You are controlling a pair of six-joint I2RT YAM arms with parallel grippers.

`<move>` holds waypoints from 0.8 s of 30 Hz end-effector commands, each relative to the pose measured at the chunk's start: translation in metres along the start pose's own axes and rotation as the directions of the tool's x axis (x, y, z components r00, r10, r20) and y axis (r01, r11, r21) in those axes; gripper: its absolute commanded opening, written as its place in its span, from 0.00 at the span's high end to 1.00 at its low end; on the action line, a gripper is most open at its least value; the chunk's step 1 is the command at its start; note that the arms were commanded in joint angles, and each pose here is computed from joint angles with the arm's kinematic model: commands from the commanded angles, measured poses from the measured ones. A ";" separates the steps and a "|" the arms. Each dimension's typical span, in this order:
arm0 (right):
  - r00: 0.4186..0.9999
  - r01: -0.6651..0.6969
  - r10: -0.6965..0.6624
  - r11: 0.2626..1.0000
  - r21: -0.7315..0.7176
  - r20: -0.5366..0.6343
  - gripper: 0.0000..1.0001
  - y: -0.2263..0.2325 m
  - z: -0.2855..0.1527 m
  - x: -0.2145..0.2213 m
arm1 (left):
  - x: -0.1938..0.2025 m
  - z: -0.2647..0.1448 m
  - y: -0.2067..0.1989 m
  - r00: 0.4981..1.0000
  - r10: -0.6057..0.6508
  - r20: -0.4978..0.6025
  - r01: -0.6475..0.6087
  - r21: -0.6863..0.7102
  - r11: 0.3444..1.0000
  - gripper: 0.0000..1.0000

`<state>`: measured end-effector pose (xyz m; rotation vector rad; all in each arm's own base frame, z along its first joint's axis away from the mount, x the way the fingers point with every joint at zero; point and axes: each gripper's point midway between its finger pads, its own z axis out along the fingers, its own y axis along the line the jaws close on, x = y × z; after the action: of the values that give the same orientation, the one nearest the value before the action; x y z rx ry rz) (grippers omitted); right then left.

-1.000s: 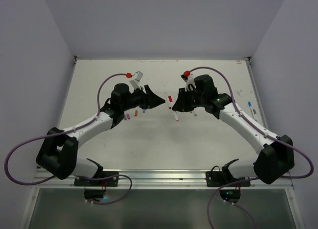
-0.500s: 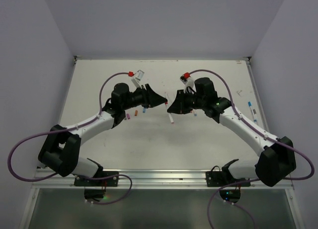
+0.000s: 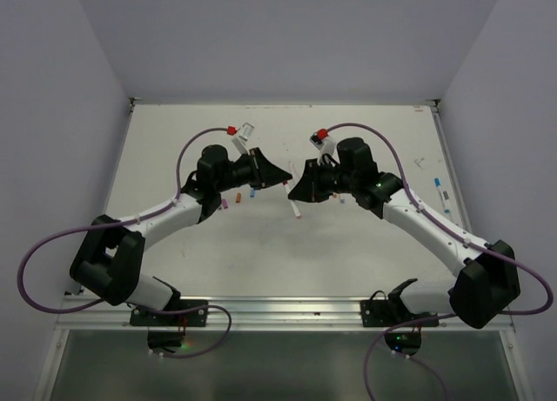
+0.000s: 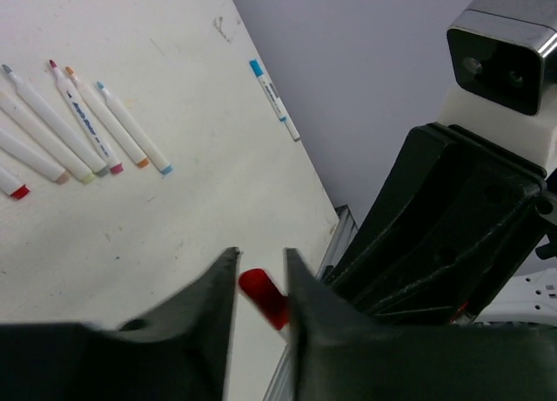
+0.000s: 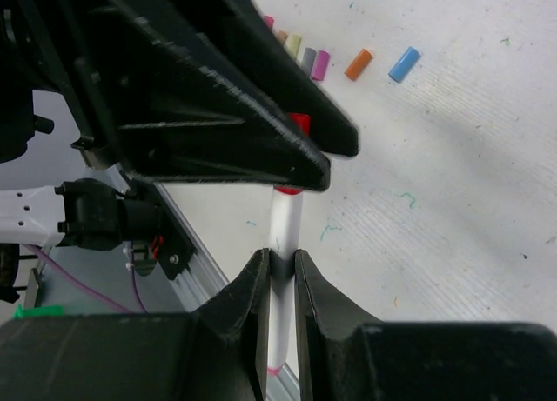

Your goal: Open the pen caps

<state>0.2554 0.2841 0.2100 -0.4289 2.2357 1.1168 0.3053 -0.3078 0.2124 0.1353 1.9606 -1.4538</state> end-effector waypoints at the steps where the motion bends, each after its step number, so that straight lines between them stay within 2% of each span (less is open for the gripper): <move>1: 0.998 0.050 -0.048 0.997 -0.050 0.050 1.00 0.017 -0.003 -0.014 | -0.016 0.002 -0.021 0.999 0.031 0.016 -0.032 0.069 0.997 0.84; 2: 0.998 0.051 -0.048 0.998 -0.047 0.048 1.00 0.016 -0.002 -0.013 | -0.014 0.002 -0.021 1.000 0.023 0.008 -0.024 0.074 0.997 0.97; 3: 0.997 0.058 -0.055 0.997 -0.047 0.059 1.00 0.016 -0.003 -0.015 | -0.013 0.001 -0.022 1.000 0.018 0.004 -0.018 0.080 0.997 1.00; 6: 0.996 0.067 -0.064 0.997 -0.047 0.060 1.00 0.014 0.000 -0.015 | -0.009 -0.002 -0.031 1.000 0.000 -0.010 0.001 0.131 0.991 1.00; 7: 0.996 0.071 -0.068 0.995 -0.065 0.054 0.93 0.017 0.000 -0.014 | -0.008 -0.003 -0.032 1.000 -0.003 -0.012 0.004 0.135 0.991 1.00; 9: 0.996 0.072 -0.069 0.995 -0.070 0.053 0.85 0.018 0.002 -0.016 | -0.007 -0.005 -0.034 1.000 0.001 -0.011 0.001 0.138 0.990 1.00; 11: 0.997 0.066 -0.062 0.995 -0.080 0.055 0.71 0.017 0.006 -0.015 | -0.007 -0.007 -0.034 1.000 -0.004 -0.006 0.005 0.132 0.991 1.00; 12: 0.996 0.069 -0.063 0.993 -0.095 0.064 0.69 0.019 0.007 -0.017 | -0.008 -0.007 -0.035 1.000 -0.006 -0.002 0.006 0.133 0.991 1.00; 18: 0.996 0.061 -0.050 0.984 -0.168 0.070 0.70 0.029 0.013 -0.015 | -0.011 -0.007 -0.036 1.000 -0.022 0.007 0.021 0.117 0.993 1.00; 23: 0.999 0.042 -0.036 0.987 -0.157 0.039 0.71 0.023 0.020 -0.004 | -0.016 -0.007 -0.037 0.999 -0.034 0.021 0.032 0.109 0.994 1.00; 24: 0.998 0.044 -0.037 0.988 -0.148 0.048 0.86 0.021 0.021 -0.006 | -0.016 -0.007 -0.037 0.999 -0.037 0.020 0.034 0.108 0.994 1.00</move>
<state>0.2611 0.3023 0.2094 -0.4680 2.1549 1.1991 0.2971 -0.3123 0.2296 0.1321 1.9379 -1.5643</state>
